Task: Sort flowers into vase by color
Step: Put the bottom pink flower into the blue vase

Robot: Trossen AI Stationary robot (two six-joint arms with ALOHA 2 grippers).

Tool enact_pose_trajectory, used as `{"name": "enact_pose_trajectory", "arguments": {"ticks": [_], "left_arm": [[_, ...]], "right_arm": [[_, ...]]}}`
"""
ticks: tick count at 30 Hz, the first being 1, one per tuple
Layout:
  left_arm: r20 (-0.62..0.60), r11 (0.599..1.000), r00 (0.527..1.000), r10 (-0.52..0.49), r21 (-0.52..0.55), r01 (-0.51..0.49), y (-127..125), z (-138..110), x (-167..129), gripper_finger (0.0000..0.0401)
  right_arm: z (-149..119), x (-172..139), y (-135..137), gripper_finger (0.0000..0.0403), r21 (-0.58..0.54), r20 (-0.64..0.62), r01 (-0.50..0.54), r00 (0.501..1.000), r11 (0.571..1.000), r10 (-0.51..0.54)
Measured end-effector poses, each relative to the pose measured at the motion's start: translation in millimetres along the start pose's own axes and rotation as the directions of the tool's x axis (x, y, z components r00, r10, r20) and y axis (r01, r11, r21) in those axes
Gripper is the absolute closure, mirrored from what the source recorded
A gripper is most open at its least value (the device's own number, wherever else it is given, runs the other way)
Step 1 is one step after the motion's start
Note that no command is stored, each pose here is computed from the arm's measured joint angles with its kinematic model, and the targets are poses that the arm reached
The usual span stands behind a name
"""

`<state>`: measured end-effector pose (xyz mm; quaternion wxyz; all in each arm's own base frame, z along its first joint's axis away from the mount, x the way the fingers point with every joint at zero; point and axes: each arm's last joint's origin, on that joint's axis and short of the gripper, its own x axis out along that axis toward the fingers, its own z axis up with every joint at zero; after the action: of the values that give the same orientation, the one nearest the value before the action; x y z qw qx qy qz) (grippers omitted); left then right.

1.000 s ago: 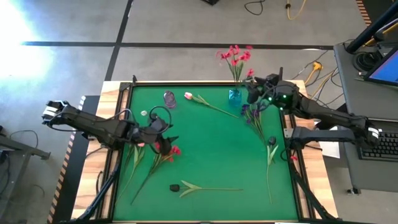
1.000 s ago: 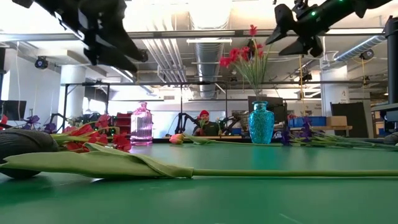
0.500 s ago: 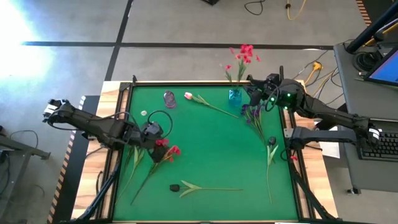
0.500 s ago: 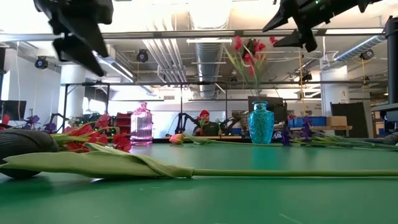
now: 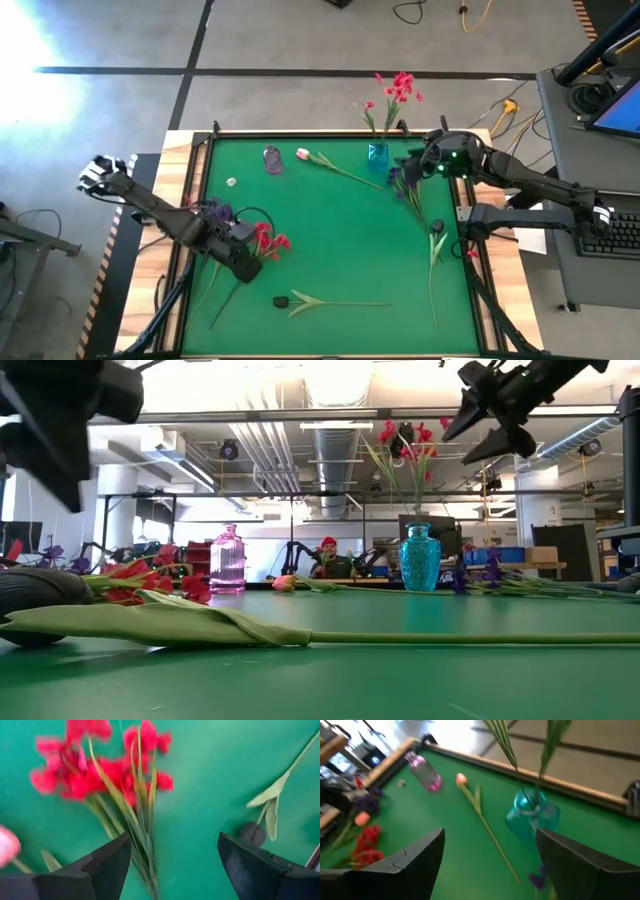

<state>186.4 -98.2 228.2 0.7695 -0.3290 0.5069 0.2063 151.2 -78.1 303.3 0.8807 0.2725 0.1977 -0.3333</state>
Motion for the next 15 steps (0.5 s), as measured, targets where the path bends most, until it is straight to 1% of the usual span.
{"name": "enact_pose_trajectory", "arguments": {"ticks": [2,4,5,7,9,11,13,15], "left_arm": [[-0.049,0.997,0.998,0.04,-0.061,-0.043,0.9,-4.9,4.0,0.0118],[-0.102,0.979,0.986,0.132,-0.14,-0.145,5.8,-11.3,8.3,0.0118],[-0.139,0.961,0.971,0.193,-0.174,-0.216,9.7,-14.8,10.2,0.0118],[-0.215,0.908,0.921,0.325,-0.2,-0.367,18.7,-21.3,13.0,0.0118],[-0.252,0.868,0.877,0.41,-0.186,-0.46,23.3,-25.7,15.2,0.0118],[-0.252,0.856,0.861,0.442,-0.168,-0.489,23.8,-27.8,18.7,0.0118],[-0.248,0.86,0.859,0.448,-0.143,-0.49,23.8,-28.6,23.2,0.0118],[-0.231,0.855,0.854,0.466,-0.131,-0.501,25.1,-29.2,27.1,0.0118]], "right_arm": [[-4.4,0.8,-2.3,0.0099,-0.002,-0.038,0.021,0.999,1.0,-0.021],[-6.7,1.5,-3.4,0.0099,-0.001,-0.056,0.03,0.998,1.0,-0.03],[-7.1,1.8,-3.5,0.0099,-0.001,-0.057,0.03,0.998,1.0,-0.031],[-7.1,1.9,-3.6,0.0099,0.0,-0.057,0.029,0.998,1.0,-0.029],[-6.8,1.9,-2.9,0.0099,0.008,-0.058,0.014,0.998,1.0,-0.013],[-6.0,1.6,-2.3,0.0099,0.019,-0.055,0.006,0.998,1.0,-0.005],[-5.1,1.1,-1.7,0.0099,0.022,-0.052,-0.001,0.999,1.0,0.002],[-5.2,1.1,-1.7,0.0099,0.025,-0.052,0.0,0.999,1.0,0.001]]}}
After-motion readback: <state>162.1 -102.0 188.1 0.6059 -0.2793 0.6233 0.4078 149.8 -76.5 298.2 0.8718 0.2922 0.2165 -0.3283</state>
